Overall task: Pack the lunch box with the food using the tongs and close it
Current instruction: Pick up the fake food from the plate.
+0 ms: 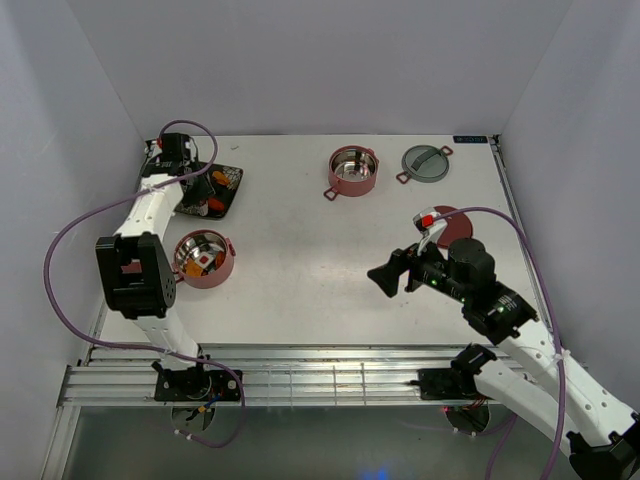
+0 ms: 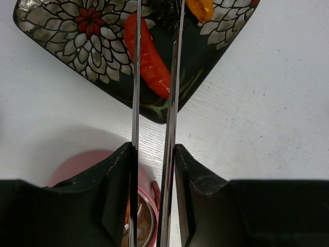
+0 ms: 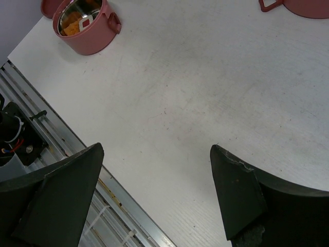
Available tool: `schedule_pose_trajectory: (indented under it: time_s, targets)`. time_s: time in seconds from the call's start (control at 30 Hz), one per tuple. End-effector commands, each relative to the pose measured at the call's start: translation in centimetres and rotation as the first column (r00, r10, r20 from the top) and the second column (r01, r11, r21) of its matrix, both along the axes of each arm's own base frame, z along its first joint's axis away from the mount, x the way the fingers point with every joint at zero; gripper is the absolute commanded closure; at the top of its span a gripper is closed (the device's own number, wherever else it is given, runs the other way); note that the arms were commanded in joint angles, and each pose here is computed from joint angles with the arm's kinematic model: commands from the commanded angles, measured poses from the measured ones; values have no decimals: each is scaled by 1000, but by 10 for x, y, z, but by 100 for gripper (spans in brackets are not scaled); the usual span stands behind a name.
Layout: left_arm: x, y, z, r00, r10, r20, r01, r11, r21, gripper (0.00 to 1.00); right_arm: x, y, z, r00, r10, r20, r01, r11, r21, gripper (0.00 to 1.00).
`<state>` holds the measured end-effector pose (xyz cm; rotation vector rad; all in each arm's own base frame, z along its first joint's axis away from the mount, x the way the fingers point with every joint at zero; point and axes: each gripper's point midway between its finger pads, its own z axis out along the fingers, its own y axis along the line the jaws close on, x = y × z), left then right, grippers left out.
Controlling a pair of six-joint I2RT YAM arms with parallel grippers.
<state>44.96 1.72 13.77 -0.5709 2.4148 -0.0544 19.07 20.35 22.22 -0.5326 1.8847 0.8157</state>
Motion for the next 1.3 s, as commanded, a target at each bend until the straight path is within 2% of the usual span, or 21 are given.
schedule_pose_trajectory:
  time_s: [0.0,0.43,0.87,1.0,1.27]
  targets:
    - [15,5,21,997,-5,75,3,1000,27,53,2,5,12,999,14,47,-15,999,31,10]
    - [4,3,10,1000,6,26,-7,1000,15,51,3,4,13,999,6,50,-7,999,32,10]
    - [1,10,17,998,69,8,-69,995,67,49,2,3,15,998,5,56,-7,999,36,10]
    - [8,-3,20,999,31,30,-32,999,13,49,2,4,15,998,7,57,-9,999,37,10]
    - [17,-10,29,998,43,55,-42,999,-20,49,1,3,16,998,6,61,-8,999,38,10]
